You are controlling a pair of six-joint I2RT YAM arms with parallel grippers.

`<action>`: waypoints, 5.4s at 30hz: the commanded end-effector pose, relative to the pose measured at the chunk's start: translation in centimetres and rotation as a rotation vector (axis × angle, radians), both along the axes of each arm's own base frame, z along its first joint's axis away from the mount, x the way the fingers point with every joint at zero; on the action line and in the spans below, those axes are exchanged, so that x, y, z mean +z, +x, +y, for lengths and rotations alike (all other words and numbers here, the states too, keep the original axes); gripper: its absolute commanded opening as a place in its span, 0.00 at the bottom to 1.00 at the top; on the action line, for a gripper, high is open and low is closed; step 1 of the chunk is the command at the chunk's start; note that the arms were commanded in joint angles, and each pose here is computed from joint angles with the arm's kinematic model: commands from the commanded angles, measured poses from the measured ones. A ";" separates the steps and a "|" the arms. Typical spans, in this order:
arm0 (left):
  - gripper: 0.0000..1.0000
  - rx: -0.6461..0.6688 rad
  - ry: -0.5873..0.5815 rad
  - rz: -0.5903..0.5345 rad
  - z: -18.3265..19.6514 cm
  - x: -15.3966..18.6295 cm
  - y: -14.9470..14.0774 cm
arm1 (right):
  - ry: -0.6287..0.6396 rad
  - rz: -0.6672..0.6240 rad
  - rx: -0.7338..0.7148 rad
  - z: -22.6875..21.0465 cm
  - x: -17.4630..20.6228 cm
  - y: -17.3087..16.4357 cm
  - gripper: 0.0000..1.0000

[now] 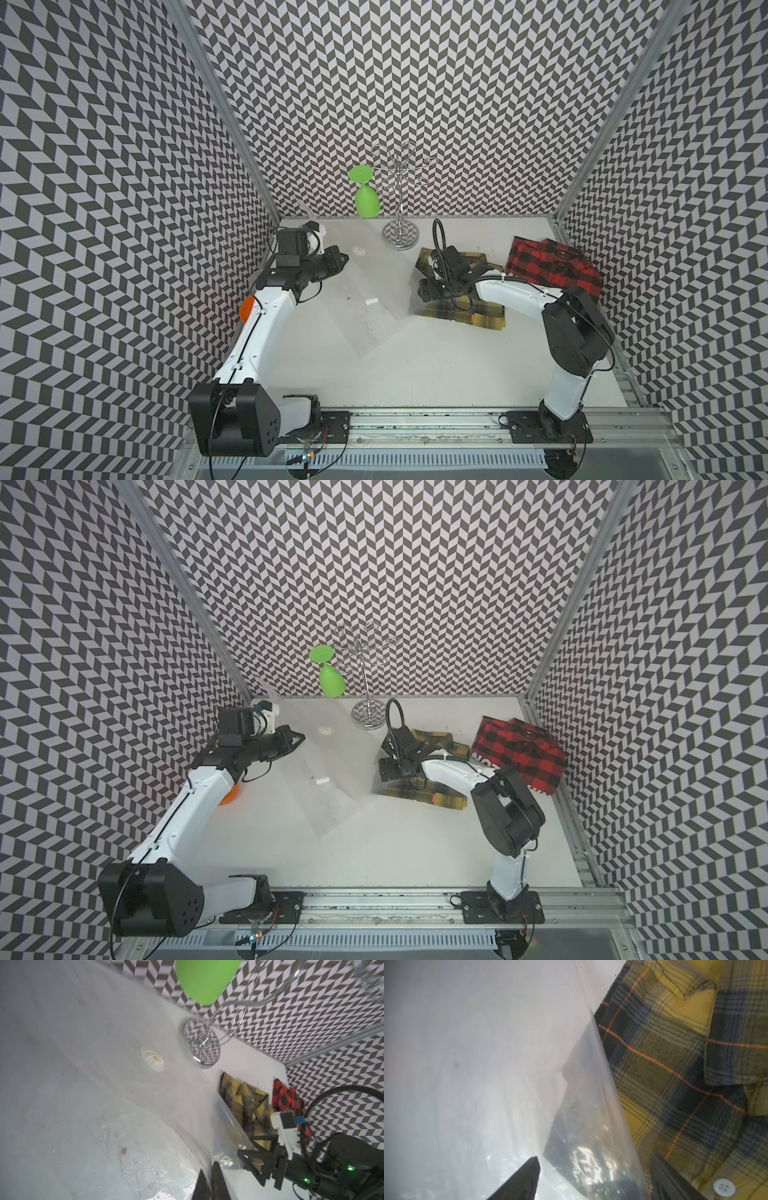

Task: Place the folded shirt into the vacuum bag
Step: Adjust the vacuum bag at the center of the board, then open the vacuum bag at the center of the board.

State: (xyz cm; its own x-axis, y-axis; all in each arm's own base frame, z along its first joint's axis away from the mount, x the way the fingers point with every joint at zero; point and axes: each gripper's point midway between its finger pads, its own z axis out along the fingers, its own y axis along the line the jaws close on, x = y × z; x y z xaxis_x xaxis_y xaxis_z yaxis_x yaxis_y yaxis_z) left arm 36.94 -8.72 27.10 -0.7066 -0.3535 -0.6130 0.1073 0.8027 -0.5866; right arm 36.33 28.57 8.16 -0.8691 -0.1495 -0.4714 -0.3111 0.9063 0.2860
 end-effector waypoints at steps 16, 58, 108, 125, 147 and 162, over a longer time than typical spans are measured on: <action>0.00 -0.447 0.078 -0.306 -16.1 15.3 -1.3 | 0.340 0.004 0.156 11.5 6.5 -8.5 0.84; 0.31 -0.910 -0.012 0.135 -28.2 -11.0 -11.7 | 0.738 0.066 -0.276 -14.7 7.8 -7.1 0.51; 0.24 -0.688 0.211 0.416 -20.8 -27.9 -10.4 | 0.685 0.271 0.138 -2.3 6.7 -10.6 0.34; 0.24 -0.694 0.177 0.376 -21.9 -27.0 -9.3 | 0.783 0.351 0.242 -1.9 6.4 -13.6 0.49; 0.26 -0.688 0.213 0.265 -21.9 -21.0 -7.2 | 0.572 0.208 -0.068 -4.1 2.6 -7.8 0.18; 0.56 -0.545 0.266 0.011 -20.2 -5.7 -3.7 | 1.017 0.159 -0.496 -12.1 10.1 -5.8 0.00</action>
